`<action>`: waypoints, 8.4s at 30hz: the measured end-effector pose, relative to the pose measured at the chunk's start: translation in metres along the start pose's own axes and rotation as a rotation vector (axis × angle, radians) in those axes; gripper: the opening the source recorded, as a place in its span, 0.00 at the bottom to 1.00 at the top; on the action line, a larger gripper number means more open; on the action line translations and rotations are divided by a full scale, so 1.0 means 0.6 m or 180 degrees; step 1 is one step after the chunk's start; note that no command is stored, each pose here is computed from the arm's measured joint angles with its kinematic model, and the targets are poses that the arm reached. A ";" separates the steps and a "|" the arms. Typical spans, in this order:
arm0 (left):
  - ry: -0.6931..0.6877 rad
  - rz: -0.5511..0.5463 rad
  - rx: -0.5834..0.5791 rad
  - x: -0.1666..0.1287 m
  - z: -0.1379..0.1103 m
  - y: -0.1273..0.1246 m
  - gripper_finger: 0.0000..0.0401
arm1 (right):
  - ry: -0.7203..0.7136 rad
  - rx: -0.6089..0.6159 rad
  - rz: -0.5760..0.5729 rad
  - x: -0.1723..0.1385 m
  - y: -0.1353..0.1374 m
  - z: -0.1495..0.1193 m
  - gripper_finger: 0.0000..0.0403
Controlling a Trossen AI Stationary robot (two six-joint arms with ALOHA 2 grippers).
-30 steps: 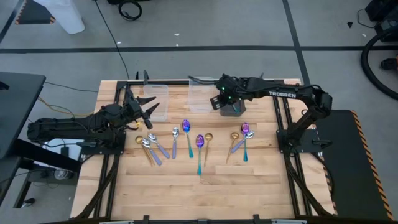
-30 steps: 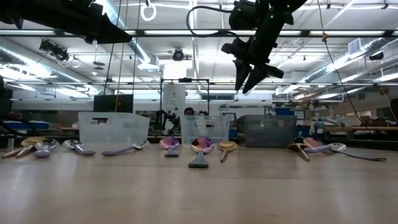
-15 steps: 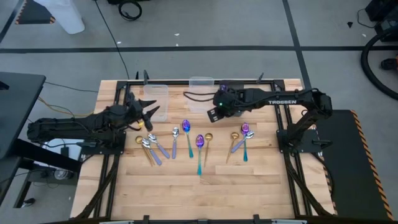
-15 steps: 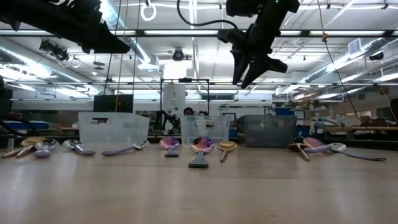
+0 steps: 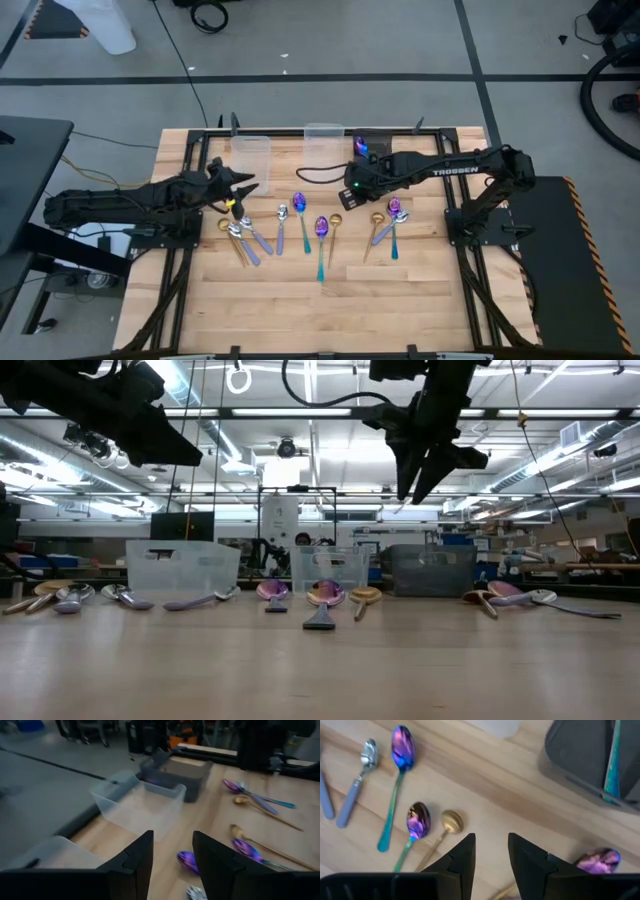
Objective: Sort silverware by color (type)
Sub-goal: Put the gold spoon into the right transparent bin, then put the purple spoon into the left transparent bin
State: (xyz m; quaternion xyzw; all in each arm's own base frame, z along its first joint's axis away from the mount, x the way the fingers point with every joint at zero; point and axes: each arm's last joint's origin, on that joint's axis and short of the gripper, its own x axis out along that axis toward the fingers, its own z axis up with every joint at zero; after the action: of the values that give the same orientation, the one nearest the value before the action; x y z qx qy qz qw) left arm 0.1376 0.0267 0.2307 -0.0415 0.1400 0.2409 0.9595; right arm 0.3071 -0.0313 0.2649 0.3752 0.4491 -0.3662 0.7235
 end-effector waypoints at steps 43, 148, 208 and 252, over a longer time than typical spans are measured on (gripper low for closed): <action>0.0089 -0.0200 -0.0131 0.000 -0.003 -0.003 0.37 | 0.0532 0.0476 -0.0822 0.104 0.029 -0.133 0.31; 0.0421 -0.0632 -0.0293 -0.024 -0.020 0.000 0.37 | -0.1228 -0.0466 0.1463 0.082 0.018 0.196 0.06; 0.0395 -0.0590 -0.0481 -0.024 -0.018 0.001 0.37 | -0.1026 -0.0804 0.0944 0.212 -0.108 0.280 0.14; -0.0428 0.0414 -0.0134 -0.024 0.018 0.014 0.37 | -0.0405 -0.1285 0.0446 0.091 0.110 0.129 0.27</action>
State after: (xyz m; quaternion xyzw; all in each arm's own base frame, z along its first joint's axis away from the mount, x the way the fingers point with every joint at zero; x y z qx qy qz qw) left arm 0.1240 0.0291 0.2452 -0.0362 0.0726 0.3079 0.9480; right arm 0.4113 -0.0796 0.2530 0.2292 0.4396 -0.2406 0.8345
